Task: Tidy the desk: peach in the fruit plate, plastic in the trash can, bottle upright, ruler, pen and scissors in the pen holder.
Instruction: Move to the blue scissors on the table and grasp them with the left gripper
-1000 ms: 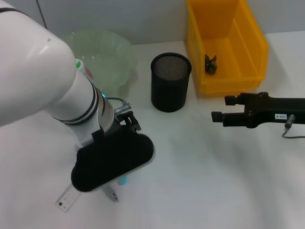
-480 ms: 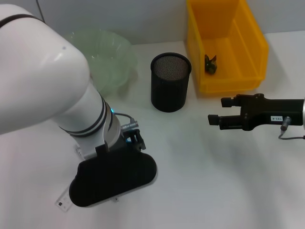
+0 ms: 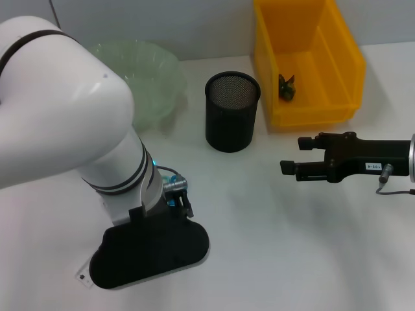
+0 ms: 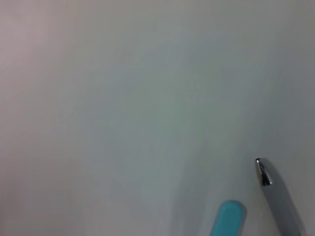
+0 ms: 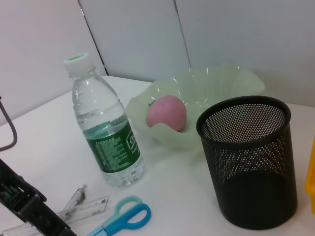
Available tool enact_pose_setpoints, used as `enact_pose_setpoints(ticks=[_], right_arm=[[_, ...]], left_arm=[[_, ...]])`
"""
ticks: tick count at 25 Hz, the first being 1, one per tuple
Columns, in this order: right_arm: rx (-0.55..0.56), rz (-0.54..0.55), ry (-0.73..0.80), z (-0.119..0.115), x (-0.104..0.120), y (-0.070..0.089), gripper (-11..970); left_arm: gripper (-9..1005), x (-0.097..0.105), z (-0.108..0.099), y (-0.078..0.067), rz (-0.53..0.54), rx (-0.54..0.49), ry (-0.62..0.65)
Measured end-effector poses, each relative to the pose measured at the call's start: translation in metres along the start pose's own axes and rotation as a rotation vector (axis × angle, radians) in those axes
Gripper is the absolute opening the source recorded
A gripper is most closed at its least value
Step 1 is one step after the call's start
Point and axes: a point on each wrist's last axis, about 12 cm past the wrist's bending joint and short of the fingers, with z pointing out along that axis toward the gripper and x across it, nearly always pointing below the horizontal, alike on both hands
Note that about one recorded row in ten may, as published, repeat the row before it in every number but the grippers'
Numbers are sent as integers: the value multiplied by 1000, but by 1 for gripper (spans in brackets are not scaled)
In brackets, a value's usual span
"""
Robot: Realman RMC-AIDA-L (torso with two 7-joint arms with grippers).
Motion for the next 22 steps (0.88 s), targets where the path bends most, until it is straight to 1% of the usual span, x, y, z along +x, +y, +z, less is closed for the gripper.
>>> enact_pose_setpoints(ticks=[5, 11, 12, 17, 22], right_arm=[[-5, -5, 0, 2, 0, 1, 813], [-8, -9, -1, 3, 0, 1, 813], [-8, -10, -2, 3, 0, 2, 813], [-10, -18, -5, 5, -1, 2, 813], [-13, -20, -6, 6, -1, 3, 813]], left_arm=[[569, 1, 3, 1, 21, 2, -13], [564, 2, 6, 1, 28, 1, -18], [563, 4, 10, 2, 33, -3, -18], [558, 4, 10, 2, 33, -3, -18], [554, 5, 14, 4, 42, -6, -35]])
